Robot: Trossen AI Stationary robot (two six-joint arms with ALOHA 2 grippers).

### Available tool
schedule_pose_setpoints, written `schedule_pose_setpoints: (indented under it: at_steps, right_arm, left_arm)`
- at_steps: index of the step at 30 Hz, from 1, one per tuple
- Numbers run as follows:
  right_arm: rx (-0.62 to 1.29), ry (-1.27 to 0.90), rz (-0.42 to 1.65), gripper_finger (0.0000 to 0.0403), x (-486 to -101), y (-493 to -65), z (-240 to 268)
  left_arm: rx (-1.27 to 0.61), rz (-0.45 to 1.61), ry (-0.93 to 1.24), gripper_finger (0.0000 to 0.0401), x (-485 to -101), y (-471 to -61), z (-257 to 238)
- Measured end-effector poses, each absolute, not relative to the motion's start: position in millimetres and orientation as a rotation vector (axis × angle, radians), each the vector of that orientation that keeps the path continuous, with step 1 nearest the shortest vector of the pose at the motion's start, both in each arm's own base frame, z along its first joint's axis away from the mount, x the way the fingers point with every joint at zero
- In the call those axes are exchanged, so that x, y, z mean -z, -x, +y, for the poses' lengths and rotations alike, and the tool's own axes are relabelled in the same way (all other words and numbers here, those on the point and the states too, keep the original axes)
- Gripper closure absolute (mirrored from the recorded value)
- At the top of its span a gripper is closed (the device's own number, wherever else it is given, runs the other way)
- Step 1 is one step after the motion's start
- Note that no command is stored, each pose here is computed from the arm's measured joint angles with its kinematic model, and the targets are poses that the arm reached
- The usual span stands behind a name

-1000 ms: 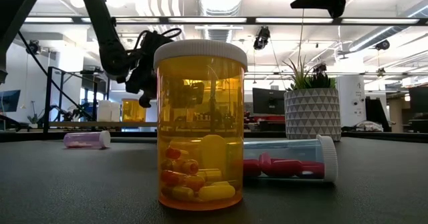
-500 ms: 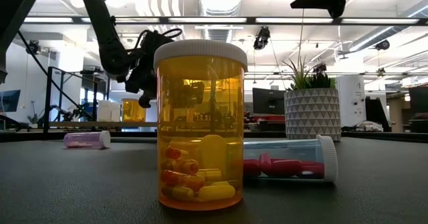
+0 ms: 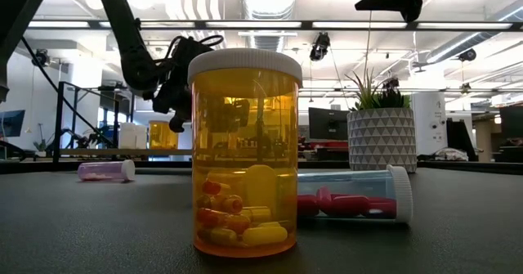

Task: Pick and place medicine bottles onto shelf by color
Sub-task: Put the top right pink pill bottle on the shelf, then put the top pink pill bottle on the shelf aligned with the other pink pill bottle

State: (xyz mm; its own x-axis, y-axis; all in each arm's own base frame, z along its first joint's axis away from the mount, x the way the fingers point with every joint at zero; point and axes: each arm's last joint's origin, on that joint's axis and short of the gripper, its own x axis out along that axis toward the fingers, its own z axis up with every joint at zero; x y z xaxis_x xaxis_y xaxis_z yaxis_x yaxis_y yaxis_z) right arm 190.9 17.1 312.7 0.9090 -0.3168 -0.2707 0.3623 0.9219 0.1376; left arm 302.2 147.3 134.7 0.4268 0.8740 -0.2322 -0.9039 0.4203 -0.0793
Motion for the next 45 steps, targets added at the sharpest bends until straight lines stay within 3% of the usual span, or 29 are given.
schedule_pose_setpoints:
  at_steps: [11, 28, 45]
  right_arm:
    - [0.352, -0.187, 0.248, 0.0186, -312.6, -190.9, 17.1]
    - [0.350, -0.186, 0.249, 0.0186, -312.6, -190.9, 17.2]
    - [0.246, -0.071, 0.281, 0.0186, -312.2, -191.5, 19.8]
  left_arm:
    - [-1.109, 0.246, 0.194, 0.0280, -124.0, -299.4, 143.9]
    - [-1.087, 0.200, 0.216, 0.0226, -132.0, -304.2, 134.8]
    - [-1.062, 0.216, 0.073, 0.0222, -168.1, -297.9, 131.3]
